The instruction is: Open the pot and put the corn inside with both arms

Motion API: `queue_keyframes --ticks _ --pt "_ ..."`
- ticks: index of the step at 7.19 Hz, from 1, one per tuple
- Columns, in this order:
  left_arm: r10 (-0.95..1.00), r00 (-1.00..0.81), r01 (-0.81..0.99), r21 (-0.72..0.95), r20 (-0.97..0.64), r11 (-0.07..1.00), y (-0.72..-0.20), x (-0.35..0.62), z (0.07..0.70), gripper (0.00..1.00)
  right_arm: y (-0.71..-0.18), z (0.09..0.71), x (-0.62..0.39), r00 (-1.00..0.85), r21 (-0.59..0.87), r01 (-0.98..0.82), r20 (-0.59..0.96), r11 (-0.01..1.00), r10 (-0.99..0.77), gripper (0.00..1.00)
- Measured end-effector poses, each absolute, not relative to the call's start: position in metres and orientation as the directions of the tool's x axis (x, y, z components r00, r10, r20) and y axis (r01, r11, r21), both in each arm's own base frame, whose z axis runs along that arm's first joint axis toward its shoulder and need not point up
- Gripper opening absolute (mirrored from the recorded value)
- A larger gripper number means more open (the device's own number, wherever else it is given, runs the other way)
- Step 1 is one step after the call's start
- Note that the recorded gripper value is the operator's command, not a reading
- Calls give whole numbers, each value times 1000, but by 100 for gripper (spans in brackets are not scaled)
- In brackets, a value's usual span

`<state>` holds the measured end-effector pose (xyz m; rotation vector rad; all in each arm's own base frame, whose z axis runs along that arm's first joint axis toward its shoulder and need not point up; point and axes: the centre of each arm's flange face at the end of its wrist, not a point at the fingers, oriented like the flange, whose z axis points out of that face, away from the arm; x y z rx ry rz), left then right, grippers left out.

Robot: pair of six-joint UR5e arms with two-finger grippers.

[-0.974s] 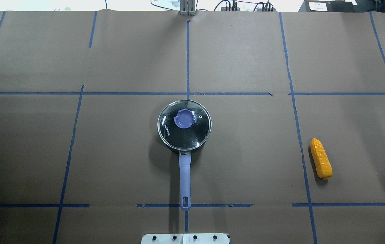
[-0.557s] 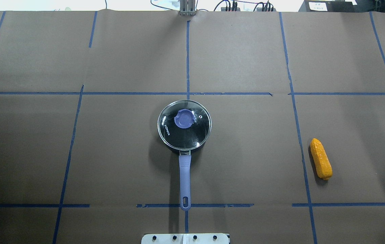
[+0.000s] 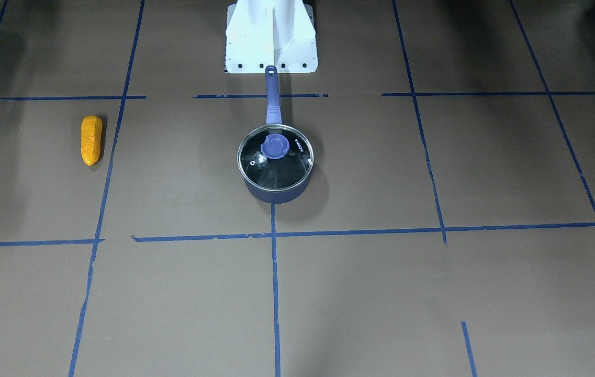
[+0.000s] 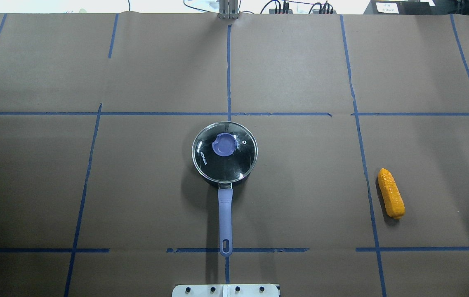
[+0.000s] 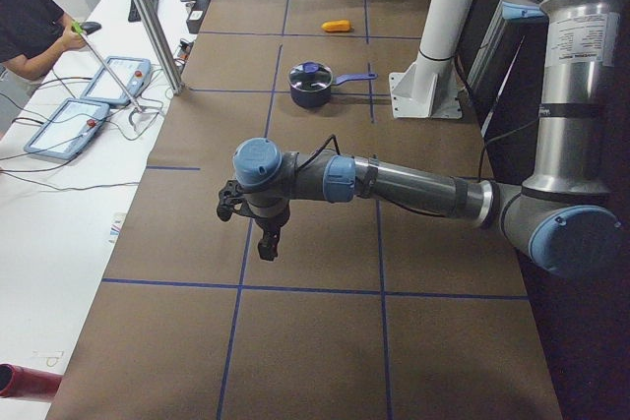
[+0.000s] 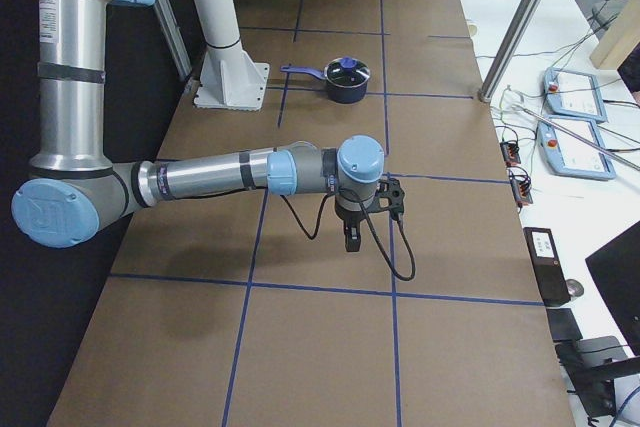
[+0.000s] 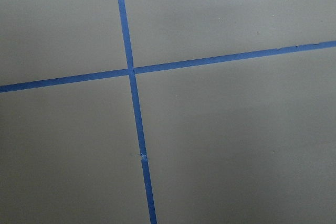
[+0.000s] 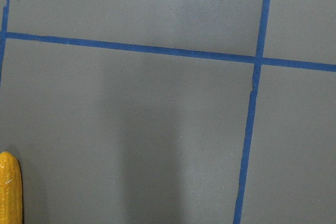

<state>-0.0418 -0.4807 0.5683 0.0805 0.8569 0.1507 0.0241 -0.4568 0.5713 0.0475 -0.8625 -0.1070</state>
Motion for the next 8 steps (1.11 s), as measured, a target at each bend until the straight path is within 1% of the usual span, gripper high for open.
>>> queue_keyframes --ticks 2,3,4,6,8 --pt "219 636 -136 171 -740 976 -480 -20 544 100 -456 572 24 648 86 77 753 993 -116 100" --pt "258 623 -172 193 -739 966 -480 14 514 100 -456 574 24 649 85 78 752 993 -115 100" --pt "243 614 -165 179 -751 970 -476 57 467 100 -455 575 24 650 84 79 751 993 -115 100" --pt "134 599 -94 97 -790 991 -465 157 355 100 -455 577 24 652 82 82 750 993 -116 100" --pt "2 614 -20 -12 -789 1000 -437 304 248 100 -455 579 22 651 73 83 751 994 -110 100"
